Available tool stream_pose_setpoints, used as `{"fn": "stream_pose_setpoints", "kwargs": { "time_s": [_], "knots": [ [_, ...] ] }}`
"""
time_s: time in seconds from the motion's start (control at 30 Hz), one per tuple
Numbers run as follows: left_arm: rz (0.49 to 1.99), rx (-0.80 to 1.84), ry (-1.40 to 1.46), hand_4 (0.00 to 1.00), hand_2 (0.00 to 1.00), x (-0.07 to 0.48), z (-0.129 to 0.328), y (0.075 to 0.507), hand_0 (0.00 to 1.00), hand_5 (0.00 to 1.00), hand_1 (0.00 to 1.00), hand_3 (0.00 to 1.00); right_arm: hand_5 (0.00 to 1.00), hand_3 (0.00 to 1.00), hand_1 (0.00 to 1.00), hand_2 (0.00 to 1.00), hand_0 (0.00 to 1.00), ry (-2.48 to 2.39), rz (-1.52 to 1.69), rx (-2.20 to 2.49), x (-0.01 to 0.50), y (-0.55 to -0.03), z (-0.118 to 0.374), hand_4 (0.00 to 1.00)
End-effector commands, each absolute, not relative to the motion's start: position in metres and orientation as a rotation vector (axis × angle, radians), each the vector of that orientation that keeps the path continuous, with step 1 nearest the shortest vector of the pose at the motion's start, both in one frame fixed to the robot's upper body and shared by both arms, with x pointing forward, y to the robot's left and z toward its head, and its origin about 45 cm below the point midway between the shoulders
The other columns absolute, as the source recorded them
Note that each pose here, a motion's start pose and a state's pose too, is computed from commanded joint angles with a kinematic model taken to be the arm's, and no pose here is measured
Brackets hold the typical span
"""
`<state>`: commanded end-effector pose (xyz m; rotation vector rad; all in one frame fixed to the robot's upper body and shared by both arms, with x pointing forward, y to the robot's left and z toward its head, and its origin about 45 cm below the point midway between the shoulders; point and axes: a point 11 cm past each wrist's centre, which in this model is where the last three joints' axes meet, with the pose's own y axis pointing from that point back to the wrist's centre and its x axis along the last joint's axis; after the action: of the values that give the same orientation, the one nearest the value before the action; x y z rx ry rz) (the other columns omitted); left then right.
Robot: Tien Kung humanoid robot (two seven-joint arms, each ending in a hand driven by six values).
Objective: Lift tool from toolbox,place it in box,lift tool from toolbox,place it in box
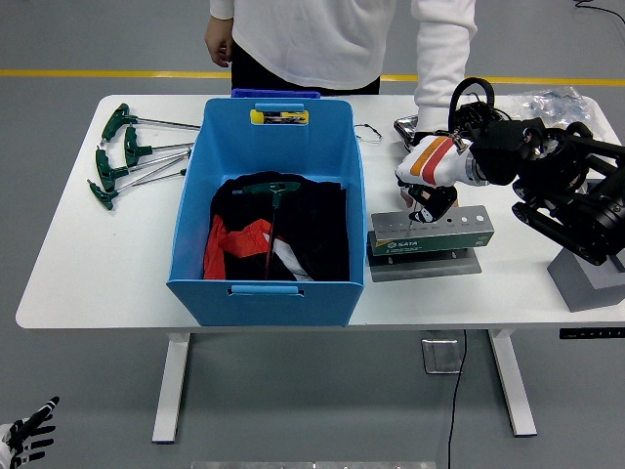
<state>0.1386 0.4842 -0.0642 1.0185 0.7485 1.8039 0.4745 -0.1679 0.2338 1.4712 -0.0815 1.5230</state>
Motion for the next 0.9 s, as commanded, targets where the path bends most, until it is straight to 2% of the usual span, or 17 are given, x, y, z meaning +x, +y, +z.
{"fn": "stream_pose_setpoints", "kwargs": {
  "time_s": [0.2,0.23,0.4,0.43,0.6,0.63,0.8,0.83,0.9],
  "knots": [
    [1.803,1.024,0.752,0.815,0.729,0.136,-0.065,0.484,0.731,0.669,0.690,0.720,0.477,0.169,0.140,0.178,0.254,-0.088,1.515,1.487,0.473,-0.168,0.231,0.581],
    [1.803,1.025,0.753,0.815,0.729,0.136,-0.065,0.484,0.731,0.673,0.690,0.721,0.534,0.136,0.097,0.150,0.163,-0.090,1.515,1.490,0.473,-0.168,0.231,0.553],
    [1.802,1.030,0.755,0.815,0.729,0.134,-0.065,0.485,0.731,0.673,0.690,0.721,0.534,0.136,0.097,0.150,0.163,-0.131,1.524,1.527,0.473,-0.166,0.235,0.553],
    [1.802,1.031,0.756,0.815,0.729,0.134,-0.065,0.485,0.731,0.673,0.690,0.721,0.572,0.114,0.050,0.107,0.105,-0.149,1.526,1.544,0.474,-0.165,0.237,0.677],
    [1.798,1.026,0.756,0.815,0.729,0.133,-0.067,0.483,0.731,0.673,0.690,0.721,0.572,0.114,0.050,0.107,0.105,-0.260,1.567,1.634,0.477,-0.161,0.254,0.677],
    [1.798,1.025,0.756,0.815,0.729,0.133,-0.067,0.482,0.731,0.673,0.691,0.721,0.585,0.082,0.002,0.058,0.023,-0.271,1.575,1.638,0.478,-0.160,0.258,0.676],
    [1.801,1.024,0.756,0.815,0.729,0.135,-0.066,0.483,0.731,0.673,0.691,0.721,0.585,0.082,0.002,0.058,0.023,-0.329,1.612,1.635,0.484,-0.162,0.280,0.676],
    [1.803,1.025,0.756,0.815,0.729,0.135,-0.066,0.483,0.731,0.673,0.691,0.720,0.589,0.056,0.002,0.036,0.002,-0.338,1.618,1.630,0.485,-0.162,0.285,0.721],
    [1.806,1.026,0.757,0.815,0.729,0.135,-0.066,0.484,0.731,0.673,0.691,0.720,0.589,0.056,0.002,0.036,0.002,-0.358,1.628,1.623,0.488,-0.164,0.293,0.721]
  ]
}}
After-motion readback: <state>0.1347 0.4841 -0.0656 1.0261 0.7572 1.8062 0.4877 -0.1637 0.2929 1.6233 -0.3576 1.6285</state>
